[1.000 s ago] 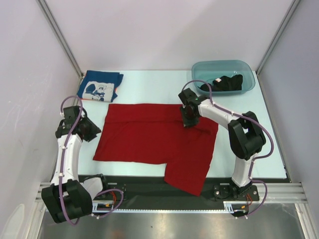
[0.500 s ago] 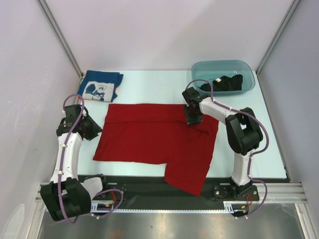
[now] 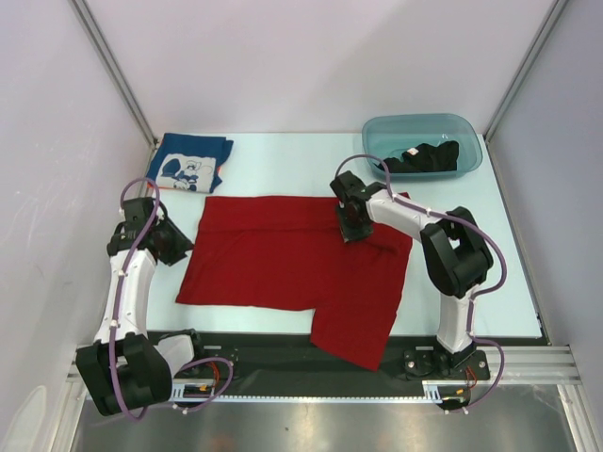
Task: Fold and stack the t-shirts
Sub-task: Fold the tshirt
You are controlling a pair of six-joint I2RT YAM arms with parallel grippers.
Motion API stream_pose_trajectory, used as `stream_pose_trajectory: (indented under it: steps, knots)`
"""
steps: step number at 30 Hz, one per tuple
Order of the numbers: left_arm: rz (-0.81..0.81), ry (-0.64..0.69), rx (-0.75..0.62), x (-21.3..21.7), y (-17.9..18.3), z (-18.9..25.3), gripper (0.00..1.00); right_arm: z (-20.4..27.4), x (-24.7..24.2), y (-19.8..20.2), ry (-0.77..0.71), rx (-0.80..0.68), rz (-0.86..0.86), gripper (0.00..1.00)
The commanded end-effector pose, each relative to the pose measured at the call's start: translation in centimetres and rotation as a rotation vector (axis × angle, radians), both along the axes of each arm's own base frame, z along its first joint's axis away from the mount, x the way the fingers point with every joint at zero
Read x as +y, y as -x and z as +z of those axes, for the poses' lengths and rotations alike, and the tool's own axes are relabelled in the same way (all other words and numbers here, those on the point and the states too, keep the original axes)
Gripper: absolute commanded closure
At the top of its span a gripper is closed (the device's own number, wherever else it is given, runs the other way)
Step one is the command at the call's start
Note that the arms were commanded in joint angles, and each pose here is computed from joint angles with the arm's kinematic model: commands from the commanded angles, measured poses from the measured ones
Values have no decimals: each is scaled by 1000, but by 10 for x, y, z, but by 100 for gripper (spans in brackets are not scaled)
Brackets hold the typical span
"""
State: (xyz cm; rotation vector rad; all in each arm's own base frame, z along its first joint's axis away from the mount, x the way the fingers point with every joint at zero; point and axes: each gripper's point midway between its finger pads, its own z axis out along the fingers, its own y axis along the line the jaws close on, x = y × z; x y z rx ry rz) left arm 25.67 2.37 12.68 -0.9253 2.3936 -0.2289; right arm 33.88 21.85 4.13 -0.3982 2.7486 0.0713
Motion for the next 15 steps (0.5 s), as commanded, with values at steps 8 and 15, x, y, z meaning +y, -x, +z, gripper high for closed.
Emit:
stream_pose_trajectory:
  steps: [8, 15]
  knots:
    - [-38, -31, -48, 1, -9, 18, 62, -1, -19, -30, -4, -43, -64, 53]
    - [-34, -24, -49, 1, -11, 17, 62, -13, -21, -39, 20, -35, -53, 47]
